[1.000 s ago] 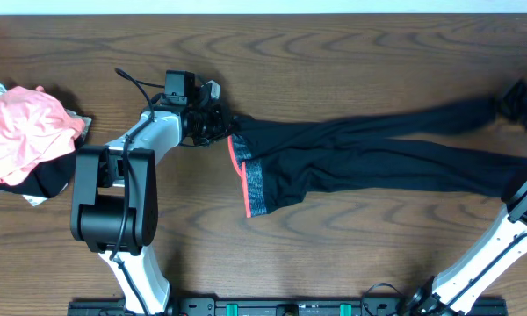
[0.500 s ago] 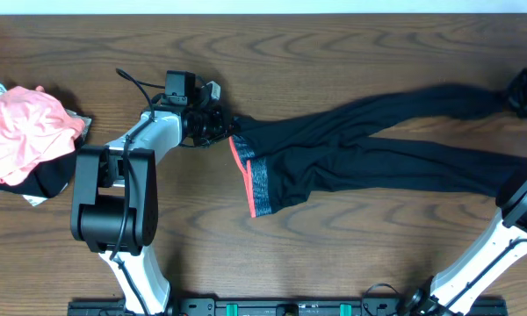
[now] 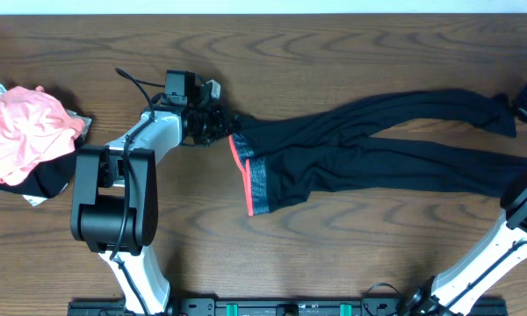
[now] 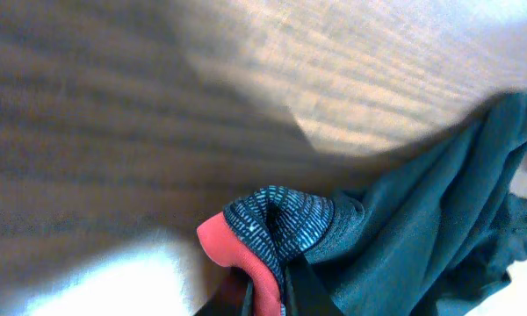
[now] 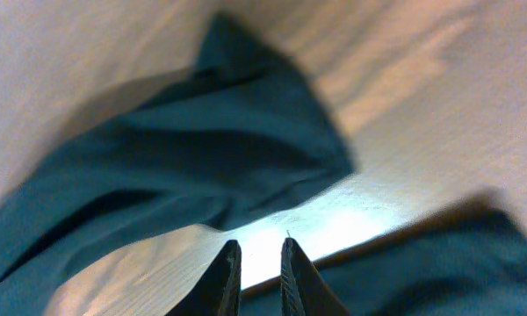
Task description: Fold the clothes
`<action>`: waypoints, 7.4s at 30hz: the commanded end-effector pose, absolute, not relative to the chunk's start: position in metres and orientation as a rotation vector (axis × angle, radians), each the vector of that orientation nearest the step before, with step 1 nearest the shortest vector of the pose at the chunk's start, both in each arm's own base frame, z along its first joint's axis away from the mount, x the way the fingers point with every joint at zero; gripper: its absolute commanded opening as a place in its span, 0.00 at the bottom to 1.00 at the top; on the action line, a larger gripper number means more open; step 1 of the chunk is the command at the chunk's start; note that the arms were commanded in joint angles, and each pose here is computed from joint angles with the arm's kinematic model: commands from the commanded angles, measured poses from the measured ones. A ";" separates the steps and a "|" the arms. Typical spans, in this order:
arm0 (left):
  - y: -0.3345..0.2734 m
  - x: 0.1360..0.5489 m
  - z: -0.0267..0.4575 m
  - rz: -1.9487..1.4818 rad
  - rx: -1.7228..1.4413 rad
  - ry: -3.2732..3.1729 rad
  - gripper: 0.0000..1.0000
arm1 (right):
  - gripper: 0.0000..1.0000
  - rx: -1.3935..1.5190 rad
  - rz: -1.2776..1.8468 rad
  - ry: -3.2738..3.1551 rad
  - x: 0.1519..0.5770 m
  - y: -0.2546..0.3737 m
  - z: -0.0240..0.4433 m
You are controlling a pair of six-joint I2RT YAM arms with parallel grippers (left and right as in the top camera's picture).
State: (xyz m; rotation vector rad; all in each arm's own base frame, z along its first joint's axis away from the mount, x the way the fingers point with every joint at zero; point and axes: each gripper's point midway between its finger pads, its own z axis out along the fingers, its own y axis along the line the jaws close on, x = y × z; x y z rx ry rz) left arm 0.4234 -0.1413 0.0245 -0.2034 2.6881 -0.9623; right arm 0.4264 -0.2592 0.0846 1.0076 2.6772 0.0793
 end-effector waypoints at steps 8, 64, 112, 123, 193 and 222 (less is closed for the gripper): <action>-0.146 0.449 0.048 -0.959 -0.093 2.538 0.38 | 0.16 0.846 0.282 2.776 0.426 -0.220 0.076; -0.120 0.496 0.056 -0.596 -0.154 2.385 0.06 | 0.15 0.810 0.096 2.827 0.438 -0.225 -0.011; -0.139 0.362 0.057 -0.484 0.176 2.805 0.53 | 0.56 1.181 0.126 2.983 0.291 -0.191 0.077; -0.132 0.388 0.026 -0.356 0.183 2.771 0.53 | 0.55 1.240 0.141 2.988 0.275 -0.193 0.079; -0.079 0.357 0.073 -0.638 -0.075 2.821 0.06 | 0.62 1.208 0.161 2.703 0.300 -0.245 0.042; -0.079 0.357 0.073 -0.637 -0.075 2.820 0.06 | 0.35 1.217 0.385 2.716 0.299 -0.239 0.007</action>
